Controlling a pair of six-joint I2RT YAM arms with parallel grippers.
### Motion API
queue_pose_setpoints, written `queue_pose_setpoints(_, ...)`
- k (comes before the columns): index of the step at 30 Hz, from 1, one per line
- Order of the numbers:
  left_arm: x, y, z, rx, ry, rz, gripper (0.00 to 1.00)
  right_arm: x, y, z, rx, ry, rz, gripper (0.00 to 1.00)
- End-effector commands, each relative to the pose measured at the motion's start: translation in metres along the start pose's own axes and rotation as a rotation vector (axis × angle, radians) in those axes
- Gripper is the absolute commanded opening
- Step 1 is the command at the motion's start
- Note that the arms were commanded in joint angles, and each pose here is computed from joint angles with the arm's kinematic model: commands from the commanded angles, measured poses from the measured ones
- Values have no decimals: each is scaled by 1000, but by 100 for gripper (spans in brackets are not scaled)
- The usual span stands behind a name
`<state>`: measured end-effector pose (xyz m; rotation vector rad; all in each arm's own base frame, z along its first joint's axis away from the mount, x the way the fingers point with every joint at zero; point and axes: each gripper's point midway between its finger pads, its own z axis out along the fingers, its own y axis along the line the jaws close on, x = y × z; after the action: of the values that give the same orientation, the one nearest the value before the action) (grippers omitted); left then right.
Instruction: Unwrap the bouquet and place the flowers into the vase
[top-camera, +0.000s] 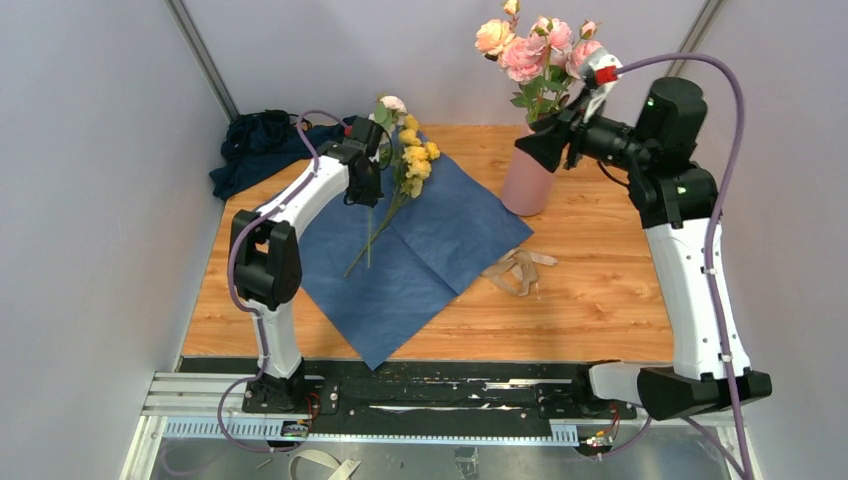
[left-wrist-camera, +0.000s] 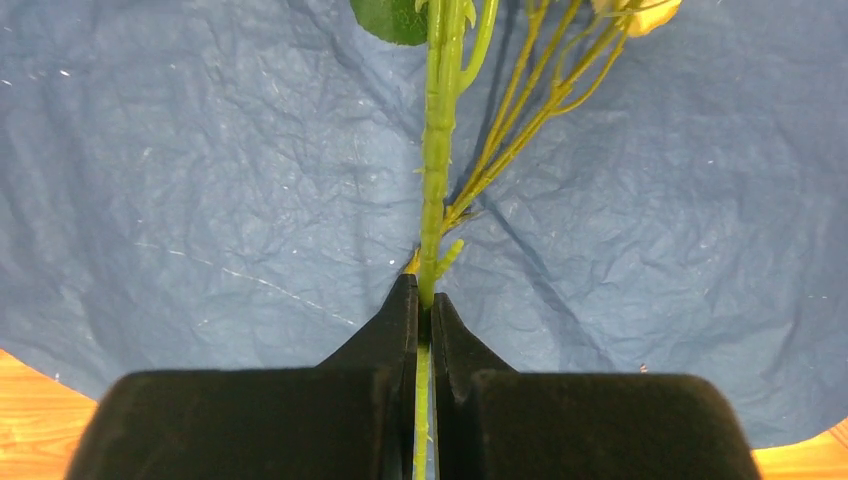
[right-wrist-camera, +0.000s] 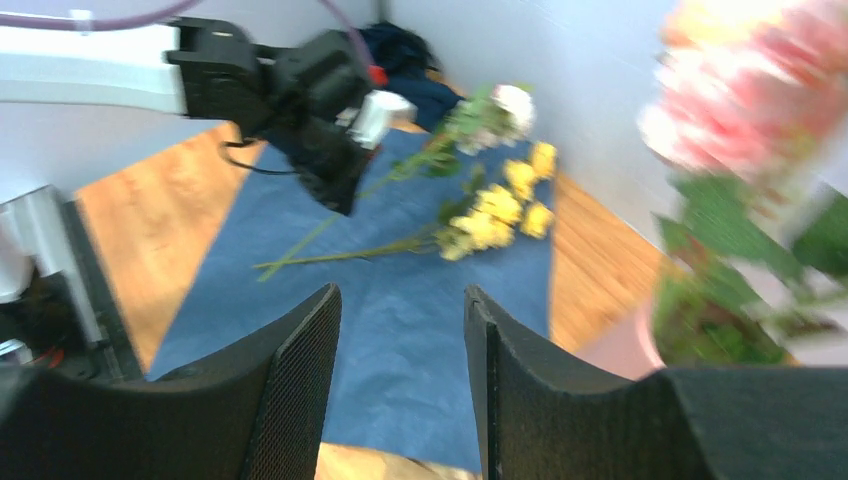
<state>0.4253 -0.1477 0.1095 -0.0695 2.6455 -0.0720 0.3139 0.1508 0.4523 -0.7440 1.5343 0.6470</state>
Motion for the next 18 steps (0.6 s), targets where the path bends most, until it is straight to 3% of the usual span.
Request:
queue_pose_setpoints(1, -33, -7, -36, 30, -143, 18, 0, 10, 50, 35, -212, 63, 19, 52)
queue_pose_setpoints(6, -54, -21, -69, 113, -261, 24, 0, 46, 74, 88, -300, 161, 61, 53)
queue_pose_setpoints(9, -67, -33, -90, 177, -322, 65, 0, 66, 64, 124, -242, 193, 124, 54)
queue_pose_setpoints(13, -73, -43, -114, 240, -369, 150, 0, 89, 52, 170, -225, 250, 231, 67)
queue_pose_setpoints(18, -64, -59, -133, 339, -380, 204, 0, 98, 52, 215, -265, 260, 243, 73)
